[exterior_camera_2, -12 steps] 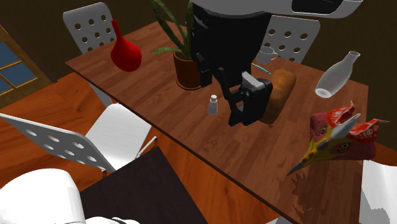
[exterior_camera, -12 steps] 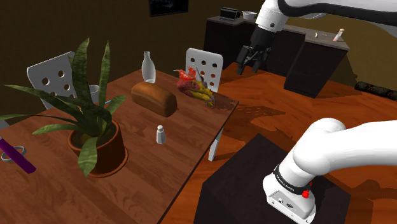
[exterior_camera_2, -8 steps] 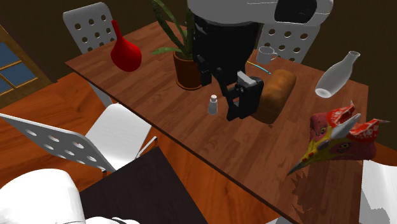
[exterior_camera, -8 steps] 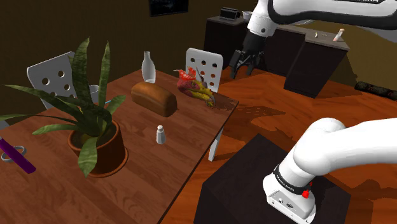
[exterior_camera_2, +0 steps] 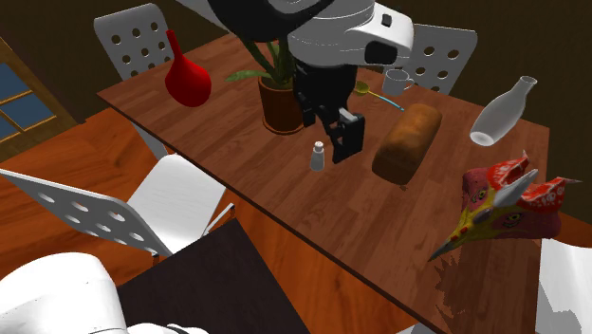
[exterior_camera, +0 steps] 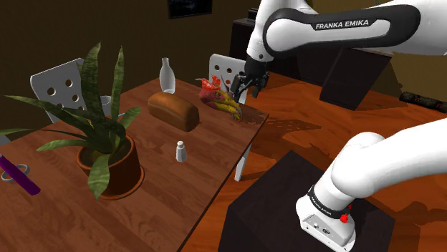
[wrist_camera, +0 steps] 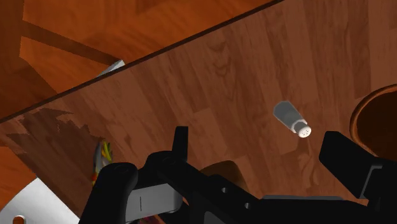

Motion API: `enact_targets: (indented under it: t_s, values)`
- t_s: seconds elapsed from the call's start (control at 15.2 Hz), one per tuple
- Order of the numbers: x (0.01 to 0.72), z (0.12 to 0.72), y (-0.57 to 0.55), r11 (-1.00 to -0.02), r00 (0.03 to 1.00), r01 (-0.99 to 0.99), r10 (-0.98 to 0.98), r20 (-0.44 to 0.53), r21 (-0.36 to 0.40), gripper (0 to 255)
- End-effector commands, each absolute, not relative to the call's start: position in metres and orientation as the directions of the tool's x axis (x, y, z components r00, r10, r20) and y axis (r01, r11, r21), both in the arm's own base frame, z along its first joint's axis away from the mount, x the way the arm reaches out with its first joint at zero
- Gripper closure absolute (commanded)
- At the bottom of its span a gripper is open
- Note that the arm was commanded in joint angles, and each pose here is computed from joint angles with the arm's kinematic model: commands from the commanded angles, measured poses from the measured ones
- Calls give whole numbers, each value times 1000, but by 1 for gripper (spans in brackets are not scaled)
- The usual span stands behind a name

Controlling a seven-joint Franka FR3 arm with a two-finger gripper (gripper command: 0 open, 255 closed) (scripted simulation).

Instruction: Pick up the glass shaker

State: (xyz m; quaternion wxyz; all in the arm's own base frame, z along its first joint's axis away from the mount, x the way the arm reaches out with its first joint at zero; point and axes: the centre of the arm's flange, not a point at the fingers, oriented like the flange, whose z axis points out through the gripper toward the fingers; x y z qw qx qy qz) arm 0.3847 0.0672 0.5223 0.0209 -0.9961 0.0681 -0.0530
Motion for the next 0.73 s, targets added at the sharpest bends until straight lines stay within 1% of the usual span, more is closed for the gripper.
enact_targets:
  t_s: [0.0, 0.66]
  values:
    - [397, 503, 85, -990, 985, -132, -135, 108, -40, 0]
    - [464, 417, 166, -992, 985, -124, -121, 125, 10, 0]
